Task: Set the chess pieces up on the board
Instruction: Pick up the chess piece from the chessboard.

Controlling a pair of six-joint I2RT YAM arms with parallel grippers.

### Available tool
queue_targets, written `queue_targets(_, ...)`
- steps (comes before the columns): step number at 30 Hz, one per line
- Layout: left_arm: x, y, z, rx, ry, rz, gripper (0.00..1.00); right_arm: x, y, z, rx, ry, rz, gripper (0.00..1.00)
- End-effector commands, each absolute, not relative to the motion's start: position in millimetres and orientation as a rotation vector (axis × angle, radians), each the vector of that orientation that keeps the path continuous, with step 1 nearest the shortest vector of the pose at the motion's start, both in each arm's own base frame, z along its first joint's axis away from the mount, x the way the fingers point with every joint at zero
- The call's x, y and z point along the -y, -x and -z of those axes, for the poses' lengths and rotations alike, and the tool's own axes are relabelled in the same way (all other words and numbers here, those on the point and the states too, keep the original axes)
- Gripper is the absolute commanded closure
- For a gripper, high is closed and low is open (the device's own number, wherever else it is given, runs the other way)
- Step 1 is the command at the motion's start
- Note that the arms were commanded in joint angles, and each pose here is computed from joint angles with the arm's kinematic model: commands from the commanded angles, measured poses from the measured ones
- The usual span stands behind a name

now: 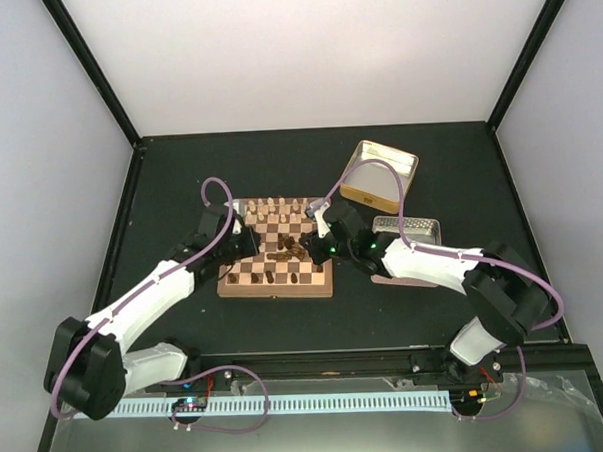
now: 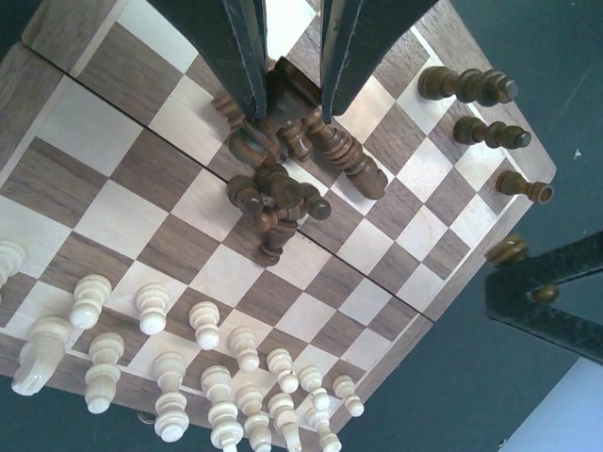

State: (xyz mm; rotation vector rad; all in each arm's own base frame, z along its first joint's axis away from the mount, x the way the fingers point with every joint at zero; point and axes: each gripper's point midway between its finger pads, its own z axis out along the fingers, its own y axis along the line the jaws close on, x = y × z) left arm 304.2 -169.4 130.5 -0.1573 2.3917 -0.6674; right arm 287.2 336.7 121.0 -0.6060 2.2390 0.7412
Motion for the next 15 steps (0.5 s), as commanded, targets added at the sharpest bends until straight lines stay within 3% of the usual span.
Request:
queue_targets(1,125.0,-288.7,-120.2,-2.454,0.162,0.339,0.98,-336.5,-287.1,-144.4,-2.217,0.548,-0.774,0.87)
queue_targets(15,90.5,-287.9,-67.5,-2.598,0.289,0.106,0.97,-334.9,-279.3,-155.2,-2.209,0.538,-0.808,0.87)
